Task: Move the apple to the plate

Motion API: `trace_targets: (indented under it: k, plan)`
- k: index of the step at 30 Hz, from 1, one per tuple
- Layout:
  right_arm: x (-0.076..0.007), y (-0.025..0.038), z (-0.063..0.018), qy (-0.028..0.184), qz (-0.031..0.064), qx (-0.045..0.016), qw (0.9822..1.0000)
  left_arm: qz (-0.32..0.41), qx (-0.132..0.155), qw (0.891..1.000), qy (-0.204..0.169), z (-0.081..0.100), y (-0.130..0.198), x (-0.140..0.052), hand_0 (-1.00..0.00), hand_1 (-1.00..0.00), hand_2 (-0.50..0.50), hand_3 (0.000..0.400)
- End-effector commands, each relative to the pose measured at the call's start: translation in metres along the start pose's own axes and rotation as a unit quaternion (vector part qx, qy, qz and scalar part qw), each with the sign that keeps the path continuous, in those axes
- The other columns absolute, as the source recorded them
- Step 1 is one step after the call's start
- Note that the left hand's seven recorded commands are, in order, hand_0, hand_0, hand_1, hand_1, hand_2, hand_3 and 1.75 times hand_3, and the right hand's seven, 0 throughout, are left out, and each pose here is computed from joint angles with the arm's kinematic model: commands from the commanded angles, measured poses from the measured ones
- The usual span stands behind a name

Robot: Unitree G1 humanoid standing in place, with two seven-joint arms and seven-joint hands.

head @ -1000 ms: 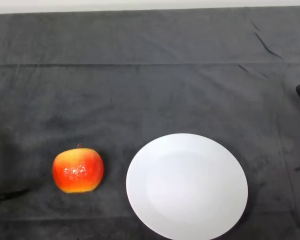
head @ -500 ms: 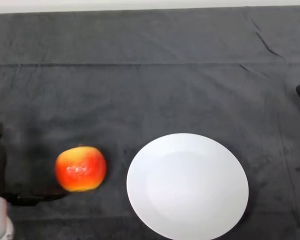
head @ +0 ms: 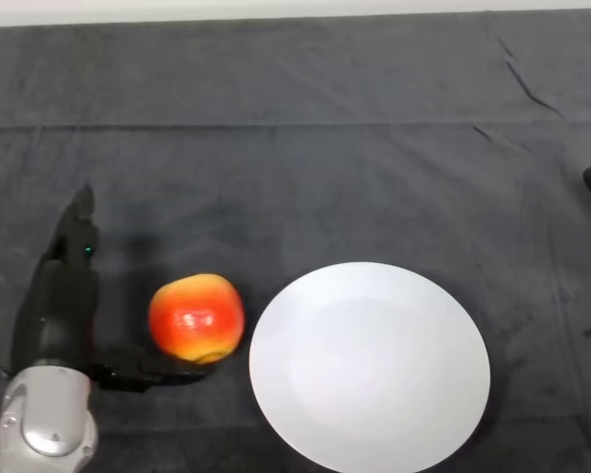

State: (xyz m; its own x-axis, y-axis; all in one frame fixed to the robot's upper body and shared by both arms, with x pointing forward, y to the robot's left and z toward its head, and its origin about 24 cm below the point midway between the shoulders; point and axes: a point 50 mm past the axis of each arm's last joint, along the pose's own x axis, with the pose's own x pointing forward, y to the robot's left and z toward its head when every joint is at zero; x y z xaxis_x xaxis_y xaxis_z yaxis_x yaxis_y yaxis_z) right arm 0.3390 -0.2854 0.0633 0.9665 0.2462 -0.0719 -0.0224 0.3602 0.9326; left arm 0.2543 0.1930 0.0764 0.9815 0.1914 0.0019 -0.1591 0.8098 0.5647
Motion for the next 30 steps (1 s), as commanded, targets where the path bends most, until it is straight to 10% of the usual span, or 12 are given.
trace_targets:
  k: [1,6,9,10,11,12,30]
  plan:
    - [-0.0119,-0.0024,0.0183,-0.022,-0.0105,-0.0188,0.9995,0.000,0.016,1.000,-0.015,0.005,-0.004,0.005,0.00,0.00,0.00,0.000]
    - [-0.0119,-0.0024,0.0183,-0.022,-0.0106,-0.0188,0.9995,-0.018,0.014,0.999,-0.023,0.008,-0.016,0.006,-0.10,0.00,-0.05,0.041]
    - [-0.0119,-0.0024,0.0183,-0.022,-0.0106,-0.0188,0.9995,-0.027,0.012,0.999,-0.027,0.009,-0.023,0.007,-0.48,0.00,-0.24,0.193]
    - [-0.0119,-0.0024,0.0183,-0.022,-0.0106,-0.0188,0.9995,-0.029,0.012,0.999,-0.028,0.010,-0.024,0.007,-1.00,-0.50,-0.25,0.400]
    - [-0.0119,-0.0024,0.0183,-0.022,-0.0106,-0.0188,0.9995,-0.031,0.012,0.999,-0.029,0.010,-0.025,0.007,-1.00,-0.90,-0.05,0.400]
    - [-0.0119,-0.0024,0.0183,-0.022,-0.0106,-0.0189,0.9995,-0.034,0.011,0.999,-0.031,0.011,-0.026,0.008,-1.00,-1.00,0.00,0.400]
    - [-0.0120,-0.0024,0.0183,-0.022,-0.0107,-0.0188,0.9995,-0.005,0.013,0.997,-0.071,0.037,-0.007,0.010,-1.00,-1.00,0.00,0.400]
